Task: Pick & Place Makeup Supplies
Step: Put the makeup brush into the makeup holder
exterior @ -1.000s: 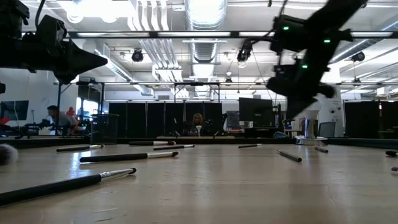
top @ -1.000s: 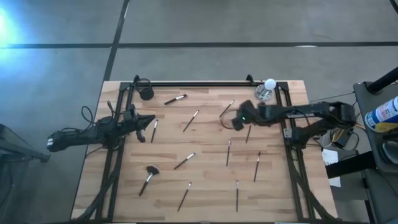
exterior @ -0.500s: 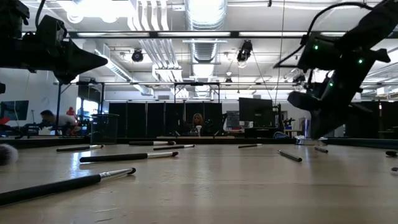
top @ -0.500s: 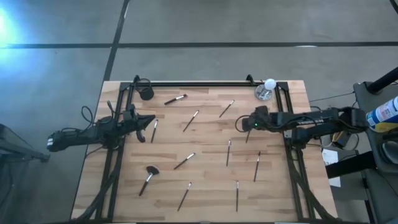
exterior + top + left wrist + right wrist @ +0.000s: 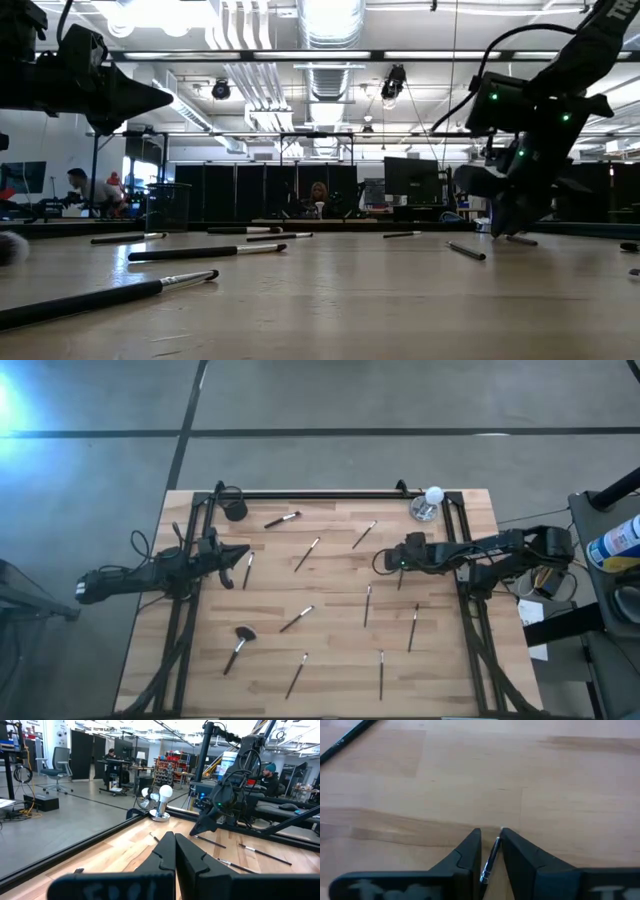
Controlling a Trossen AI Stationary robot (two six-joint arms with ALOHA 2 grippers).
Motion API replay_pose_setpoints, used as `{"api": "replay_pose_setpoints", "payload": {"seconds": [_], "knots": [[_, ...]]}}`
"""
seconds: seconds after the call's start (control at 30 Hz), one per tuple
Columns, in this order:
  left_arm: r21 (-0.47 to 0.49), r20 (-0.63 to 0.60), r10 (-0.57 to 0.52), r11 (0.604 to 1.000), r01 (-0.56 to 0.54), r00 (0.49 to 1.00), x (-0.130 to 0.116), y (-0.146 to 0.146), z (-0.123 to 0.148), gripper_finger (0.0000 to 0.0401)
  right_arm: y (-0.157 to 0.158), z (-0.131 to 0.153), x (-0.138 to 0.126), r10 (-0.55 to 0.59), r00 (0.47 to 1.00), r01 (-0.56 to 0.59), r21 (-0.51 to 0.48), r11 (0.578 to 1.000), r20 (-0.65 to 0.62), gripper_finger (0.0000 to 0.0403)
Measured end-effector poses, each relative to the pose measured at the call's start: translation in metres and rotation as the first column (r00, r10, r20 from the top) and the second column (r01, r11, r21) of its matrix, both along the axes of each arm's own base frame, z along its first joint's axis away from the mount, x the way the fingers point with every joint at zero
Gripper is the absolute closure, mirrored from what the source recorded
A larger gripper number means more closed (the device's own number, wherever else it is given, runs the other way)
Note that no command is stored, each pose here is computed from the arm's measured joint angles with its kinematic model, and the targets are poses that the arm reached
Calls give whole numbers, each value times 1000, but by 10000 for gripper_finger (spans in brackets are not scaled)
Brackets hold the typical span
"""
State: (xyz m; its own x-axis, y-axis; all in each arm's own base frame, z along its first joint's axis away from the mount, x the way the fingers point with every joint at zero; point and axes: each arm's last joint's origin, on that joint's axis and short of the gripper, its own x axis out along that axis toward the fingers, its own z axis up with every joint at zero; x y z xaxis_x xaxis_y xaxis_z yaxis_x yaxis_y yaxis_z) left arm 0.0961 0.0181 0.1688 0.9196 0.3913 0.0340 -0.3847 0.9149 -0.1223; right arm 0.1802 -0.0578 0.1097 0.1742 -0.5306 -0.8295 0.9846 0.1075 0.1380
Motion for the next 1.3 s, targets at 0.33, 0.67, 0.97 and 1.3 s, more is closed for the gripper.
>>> {"api": "replay_pose_setpoints", "payload": {"seconds": [0.33, 0.67, 0.97, 1.3], "knots": [[0, 0, 0, 1000, 0, 1000, 0, 0, 0, 401, -3, -1, 11, 88, 991, -88, 2, 996, -96, 385], [0, 0, 0, 1000, 0, 1000, 0, 0, 0, 401, -2, 3, 11, 216, 964, -219, -2, 976, -153, 394], [0, 0, 0, 1000, 0, 1000, 0, 0, 0, 401, -1, 23, 10, 366, 922, -376, -67, 924, -126, 394], [-18, 125, 0, 1000, 2, 992, -1, 0, 11, 401, -3, 42, 24, 532, 847, -513, -275, 813, -8, 394]]}}
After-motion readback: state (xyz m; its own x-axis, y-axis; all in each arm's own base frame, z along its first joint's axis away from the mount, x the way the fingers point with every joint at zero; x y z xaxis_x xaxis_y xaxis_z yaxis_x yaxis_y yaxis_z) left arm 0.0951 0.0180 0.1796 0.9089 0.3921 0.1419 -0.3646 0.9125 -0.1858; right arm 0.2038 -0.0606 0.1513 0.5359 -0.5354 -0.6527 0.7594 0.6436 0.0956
